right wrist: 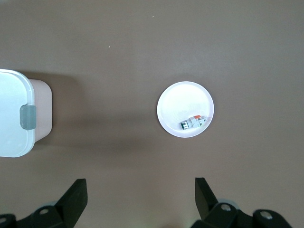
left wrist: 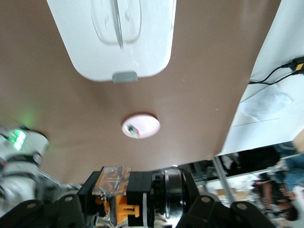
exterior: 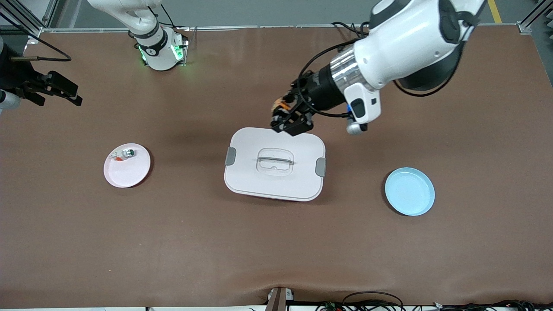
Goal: Transfer orange switch to right arm and place
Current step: 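Carry the orange switch with the left gripper over the white box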
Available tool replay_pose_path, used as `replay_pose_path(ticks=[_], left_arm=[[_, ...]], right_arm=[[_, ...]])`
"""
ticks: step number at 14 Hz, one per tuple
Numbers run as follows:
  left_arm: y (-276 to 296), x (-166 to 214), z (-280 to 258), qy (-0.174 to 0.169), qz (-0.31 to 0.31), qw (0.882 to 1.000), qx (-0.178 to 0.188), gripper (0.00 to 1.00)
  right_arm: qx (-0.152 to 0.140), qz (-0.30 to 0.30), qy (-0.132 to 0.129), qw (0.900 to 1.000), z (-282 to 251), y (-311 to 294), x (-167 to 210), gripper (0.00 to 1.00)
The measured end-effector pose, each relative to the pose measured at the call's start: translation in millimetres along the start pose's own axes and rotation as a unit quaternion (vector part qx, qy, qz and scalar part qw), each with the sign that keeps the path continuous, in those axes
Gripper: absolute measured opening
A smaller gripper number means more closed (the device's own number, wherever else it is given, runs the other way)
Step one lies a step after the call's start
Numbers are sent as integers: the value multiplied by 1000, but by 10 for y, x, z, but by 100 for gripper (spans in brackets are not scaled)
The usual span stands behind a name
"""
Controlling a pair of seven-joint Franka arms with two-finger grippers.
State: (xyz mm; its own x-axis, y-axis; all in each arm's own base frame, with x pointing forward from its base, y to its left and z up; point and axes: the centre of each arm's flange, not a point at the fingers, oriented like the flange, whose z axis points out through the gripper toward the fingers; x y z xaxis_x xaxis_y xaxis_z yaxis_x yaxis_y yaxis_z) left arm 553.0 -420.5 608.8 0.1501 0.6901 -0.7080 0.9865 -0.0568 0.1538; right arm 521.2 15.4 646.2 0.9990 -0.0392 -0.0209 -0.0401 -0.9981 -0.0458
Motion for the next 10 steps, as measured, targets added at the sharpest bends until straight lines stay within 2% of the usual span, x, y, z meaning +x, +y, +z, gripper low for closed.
replay_pose_path(ticks=[6, 10], left_arm=[[-247, -257, 925, -54, -91, 994, -13, 72], [-408, -290, 1393, -54, -93, 994, -26, 72]], right_arm=[[0, 1, -1, 1000, 11, 11, 1, 100], [0, 1, 0, 1000, -3, 4, 7, 100]])
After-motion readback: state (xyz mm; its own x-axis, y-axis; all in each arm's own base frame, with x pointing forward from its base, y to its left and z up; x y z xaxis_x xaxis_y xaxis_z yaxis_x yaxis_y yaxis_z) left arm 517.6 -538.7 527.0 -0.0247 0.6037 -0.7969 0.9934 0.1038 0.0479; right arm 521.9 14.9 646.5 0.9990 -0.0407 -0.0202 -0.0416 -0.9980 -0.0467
